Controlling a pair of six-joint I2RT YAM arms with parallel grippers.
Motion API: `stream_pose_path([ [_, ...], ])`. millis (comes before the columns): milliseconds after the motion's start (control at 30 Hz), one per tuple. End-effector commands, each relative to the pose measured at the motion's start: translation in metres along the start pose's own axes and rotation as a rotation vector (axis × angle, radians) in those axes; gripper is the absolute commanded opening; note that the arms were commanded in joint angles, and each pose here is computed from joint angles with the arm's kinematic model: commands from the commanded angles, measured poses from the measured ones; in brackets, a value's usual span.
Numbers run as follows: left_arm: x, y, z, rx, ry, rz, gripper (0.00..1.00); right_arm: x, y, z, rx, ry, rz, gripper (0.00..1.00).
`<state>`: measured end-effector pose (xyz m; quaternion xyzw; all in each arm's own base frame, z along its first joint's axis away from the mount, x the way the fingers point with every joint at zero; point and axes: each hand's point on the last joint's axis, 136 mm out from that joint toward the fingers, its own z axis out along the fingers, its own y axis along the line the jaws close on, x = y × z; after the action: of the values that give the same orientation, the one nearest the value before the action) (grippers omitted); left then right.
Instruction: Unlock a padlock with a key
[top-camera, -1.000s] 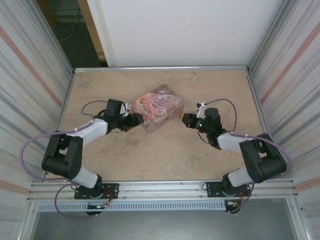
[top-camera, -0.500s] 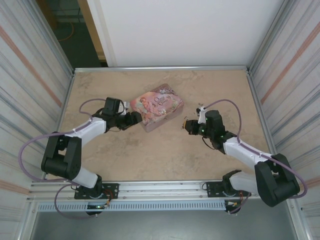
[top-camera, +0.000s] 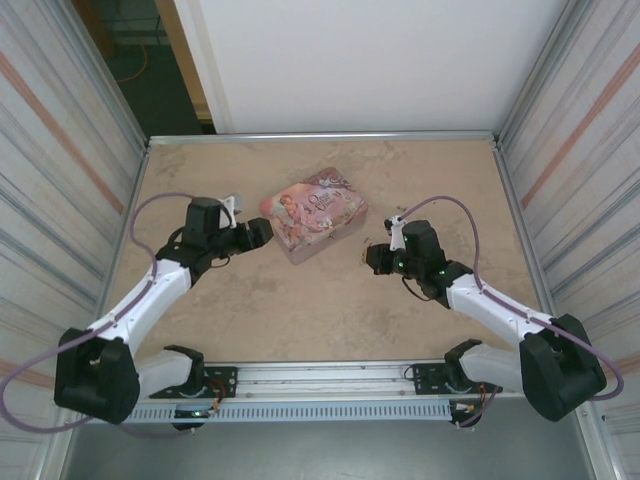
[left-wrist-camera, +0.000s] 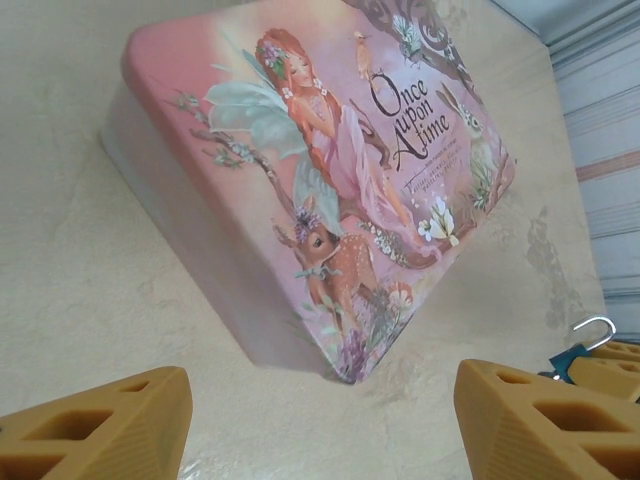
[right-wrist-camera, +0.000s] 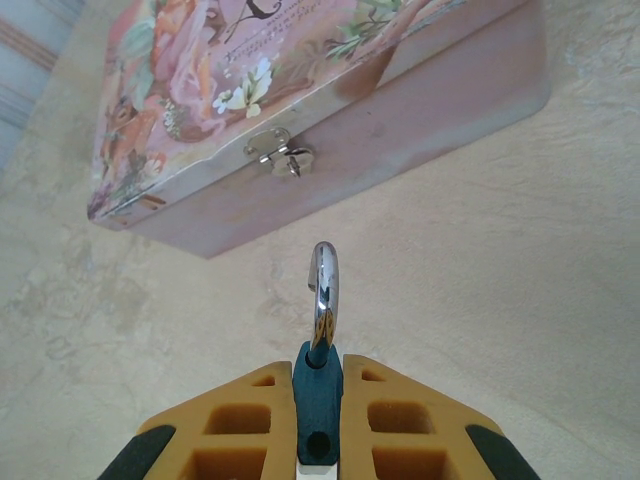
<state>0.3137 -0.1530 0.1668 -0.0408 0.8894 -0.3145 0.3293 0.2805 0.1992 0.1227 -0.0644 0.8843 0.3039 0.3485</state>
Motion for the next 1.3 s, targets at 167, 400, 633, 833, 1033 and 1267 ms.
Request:
stream_pose_path([
  [167,-0.003,0.009,-0.046,-0.09,-0.118,0.14,0.74,-0.012,0.008,-0.006,0.016,-0.029,-0.048,0.0],
  [400,-0.013,0.002,-0.085,-0.106,-0.207,0.21,0.85,-0.012,0.01,-0.002,0.02,-0.029,-0.053,0.0],
  [633,-0.022,-0.013,-0.122,-0.106,-0.288,0.31,0.99,-0.013,0.013,-0.001,0.013,-0.038,-0.067,0.0],
  [833,-0.032,-0.027,-0.15,-0.124,-0.363,0.469,0.99,-0.009,0.015,-0.002,0.013,-0.007,-0.074,0.0],
  [1033,-0.017,-0.022,-0.142,-0.107,-0.4,0.671,0.99,-0.009,0.012,-0.007,0.03,-0.011,-0.074,0.0],
  [1267,0.006,0.0,-0.126,-0.124,-0.445,0.739,0.99,-0.008,0.012,-0.01,0.045,0.009,-0.075,0.0],
])
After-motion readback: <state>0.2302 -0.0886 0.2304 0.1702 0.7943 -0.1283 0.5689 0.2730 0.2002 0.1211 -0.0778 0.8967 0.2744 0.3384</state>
